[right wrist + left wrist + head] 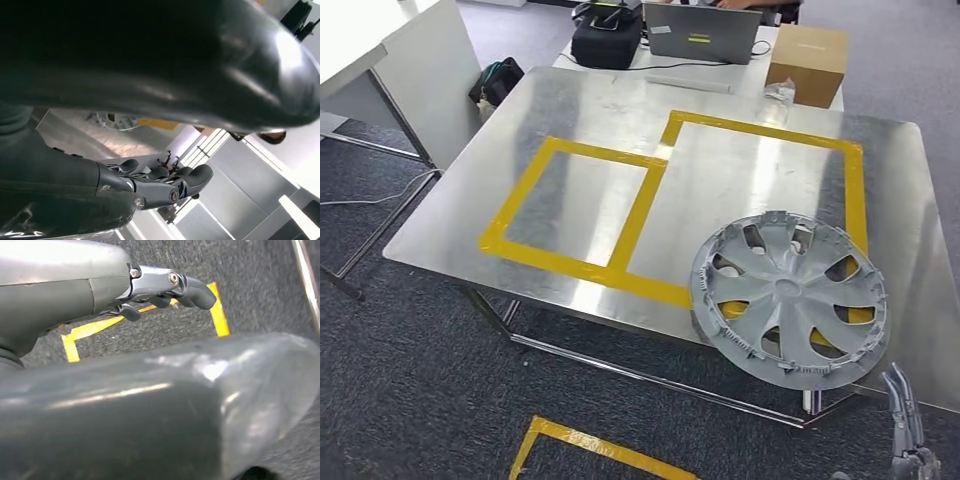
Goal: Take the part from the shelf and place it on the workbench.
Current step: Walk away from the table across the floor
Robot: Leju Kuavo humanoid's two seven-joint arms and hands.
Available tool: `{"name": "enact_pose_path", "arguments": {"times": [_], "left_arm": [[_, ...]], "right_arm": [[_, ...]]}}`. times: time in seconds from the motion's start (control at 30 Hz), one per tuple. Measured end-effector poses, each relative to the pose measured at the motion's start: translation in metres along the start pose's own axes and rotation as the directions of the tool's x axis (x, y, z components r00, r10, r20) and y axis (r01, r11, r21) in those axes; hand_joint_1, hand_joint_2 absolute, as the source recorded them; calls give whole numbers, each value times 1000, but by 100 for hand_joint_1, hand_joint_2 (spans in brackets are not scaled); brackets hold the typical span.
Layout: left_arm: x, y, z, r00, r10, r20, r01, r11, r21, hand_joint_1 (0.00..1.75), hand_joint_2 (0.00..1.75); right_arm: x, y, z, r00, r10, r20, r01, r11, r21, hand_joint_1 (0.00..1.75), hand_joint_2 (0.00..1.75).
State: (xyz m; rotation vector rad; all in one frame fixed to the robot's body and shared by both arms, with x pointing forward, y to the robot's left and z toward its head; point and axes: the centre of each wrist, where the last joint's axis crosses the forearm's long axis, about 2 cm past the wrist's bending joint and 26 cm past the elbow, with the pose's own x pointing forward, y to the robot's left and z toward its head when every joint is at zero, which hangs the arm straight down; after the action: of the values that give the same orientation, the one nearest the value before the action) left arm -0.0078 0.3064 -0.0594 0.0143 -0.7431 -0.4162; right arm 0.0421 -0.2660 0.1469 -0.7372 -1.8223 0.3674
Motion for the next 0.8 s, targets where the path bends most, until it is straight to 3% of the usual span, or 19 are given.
{"name": "enact_pose_path", "arguments": {"times": [0.37, 0.6, 0.8], "left_arm": [[-3, -1, 6, 1000, 12, -16, -12, 1000, 9, 0, 0], [1, -3, 13, 993, 121, 14, -121, 989, 83, 0, 0], [0, -2, 22, 983, 181, 19, -182, 978, 99, 0, 0]], "right_arm": [[-6, 5, 4, 999, -4, -43, 5, 1000, 20, 0, 0], [-23, 17, 5, 978, -70, -195, 71, 997, -1, 0, 0], [-62, 32, 11, 922, -163, -350, 196, 979, 62, 0, 0]]}}
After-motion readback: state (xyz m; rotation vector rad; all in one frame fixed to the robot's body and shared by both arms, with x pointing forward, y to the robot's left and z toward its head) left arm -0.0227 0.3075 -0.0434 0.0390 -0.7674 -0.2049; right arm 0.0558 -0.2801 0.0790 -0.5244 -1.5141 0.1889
